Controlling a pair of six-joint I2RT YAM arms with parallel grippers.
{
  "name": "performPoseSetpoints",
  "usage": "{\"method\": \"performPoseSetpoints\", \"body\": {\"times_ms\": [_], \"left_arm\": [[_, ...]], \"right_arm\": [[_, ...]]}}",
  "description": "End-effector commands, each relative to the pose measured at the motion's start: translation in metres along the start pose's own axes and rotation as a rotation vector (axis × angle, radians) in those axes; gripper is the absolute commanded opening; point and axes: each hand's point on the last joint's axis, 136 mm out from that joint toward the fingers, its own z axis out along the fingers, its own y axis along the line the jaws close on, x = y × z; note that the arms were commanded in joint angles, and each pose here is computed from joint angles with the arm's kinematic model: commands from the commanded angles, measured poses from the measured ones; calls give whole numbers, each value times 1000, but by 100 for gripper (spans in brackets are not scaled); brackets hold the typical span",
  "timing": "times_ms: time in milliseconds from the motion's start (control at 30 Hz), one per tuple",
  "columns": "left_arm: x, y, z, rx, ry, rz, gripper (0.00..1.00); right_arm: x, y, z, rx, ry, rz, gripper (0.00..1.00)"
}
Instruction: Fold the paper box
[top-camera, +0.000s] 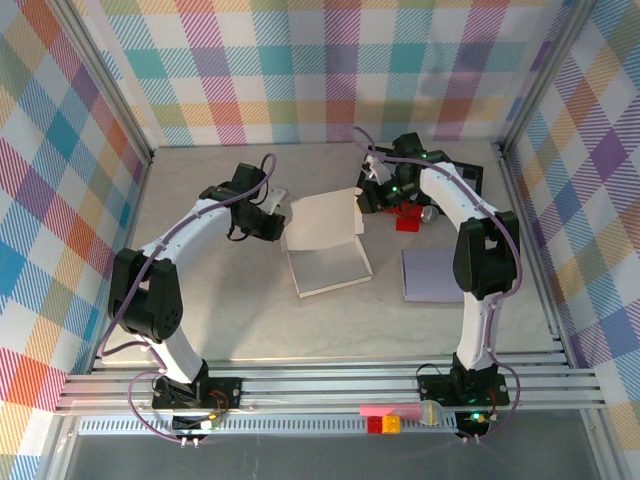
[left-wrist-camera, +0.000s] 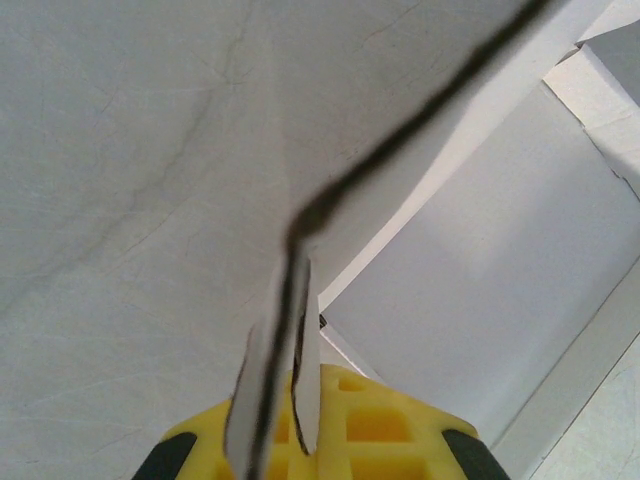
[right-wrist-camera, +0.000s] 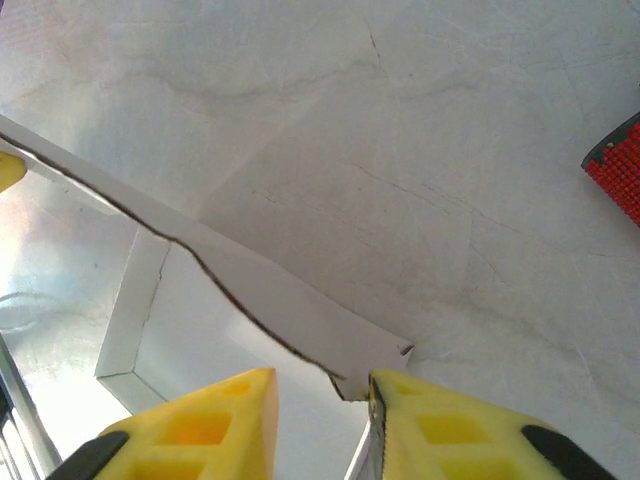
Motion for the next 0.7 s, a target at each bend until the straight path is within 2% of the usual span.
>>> {"method": "performPoseSetpoints", "body": {"times_ms": [0, 200, 400, 533, 667], "left_arm": [[-6, 0, -4, 7, -5, 4, 0], [-10, 1, -2, 6, -16, -16, 0], [-10, 2, -1, -4, -18, -16, 0], [-11, 4, -1, -12, -20, -22, 0], [-15, 8, -1, -34, -26, -59, 0]], "right_arm": [[0, 8, 3, 3, 20, -21, 23], [-2, -1, 7, 99, 30, -23, 19], [-11, -7, 6, 171, 12, -21, 22], [-17, -8, 3, 189, 1, -20, 1], [-17, -6, 3, 208, 9, -12, 1]]}}
